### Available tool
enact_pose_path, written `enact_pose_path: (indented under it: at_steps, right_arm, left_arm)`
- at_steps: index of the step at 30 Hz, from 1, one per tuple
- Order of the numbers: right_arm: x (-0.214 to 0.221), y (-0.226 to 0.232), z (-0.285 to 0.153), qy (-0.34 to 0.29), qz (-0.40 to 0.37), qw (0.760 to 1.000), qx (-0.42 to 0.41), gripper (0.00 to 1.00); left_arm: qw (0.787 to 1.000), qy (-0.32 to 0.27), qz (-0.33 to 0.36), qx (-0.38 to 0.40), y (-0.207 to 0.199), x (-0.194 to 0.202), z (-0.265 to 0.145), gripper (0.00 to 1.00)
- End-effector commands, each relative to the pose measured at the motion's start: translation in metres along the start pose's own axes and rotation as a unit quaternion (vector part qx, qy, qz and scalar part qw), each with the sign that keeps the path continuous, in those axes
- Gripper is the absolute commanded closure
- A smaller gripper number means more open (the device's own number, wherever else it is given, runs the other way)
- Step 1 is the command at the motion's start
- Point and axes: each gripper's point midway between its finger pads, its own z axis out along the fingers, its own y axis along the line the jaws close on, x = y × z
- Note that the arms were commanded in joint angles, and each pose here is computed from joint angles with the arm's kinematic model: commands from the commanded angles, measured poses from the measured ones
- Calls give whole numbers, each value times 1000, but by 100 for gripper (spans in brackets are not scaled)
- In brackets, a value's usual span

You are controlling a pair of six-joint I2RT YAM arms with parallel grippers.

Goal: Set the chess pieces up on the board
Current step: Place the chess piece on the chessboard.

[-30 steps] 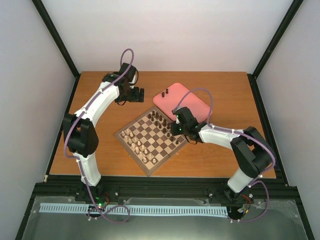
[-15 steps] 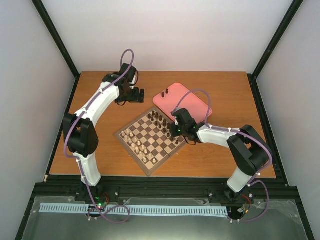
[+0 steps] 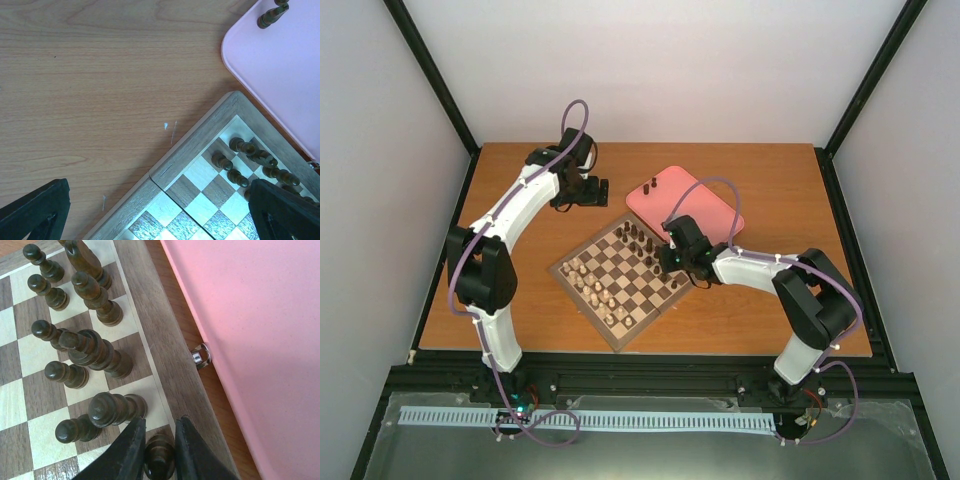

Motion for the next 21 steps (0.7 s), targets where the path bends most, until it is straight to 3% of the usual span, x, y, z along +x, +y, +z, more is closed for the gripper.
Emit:
enact_pose_path:
  at_steps: [1, 21]
  right_arm:
    - [-6, 4, -2, -6, -11, 1000, 5, 81]
    - [0, 22, -12, 16, -36, 999, -28, 79]
  left_arm:
    - [1000, -2, -2, 8, -6, -2, 4, 0]
    - [1000, -4, -2, 7, -7, -5, 3, 0]
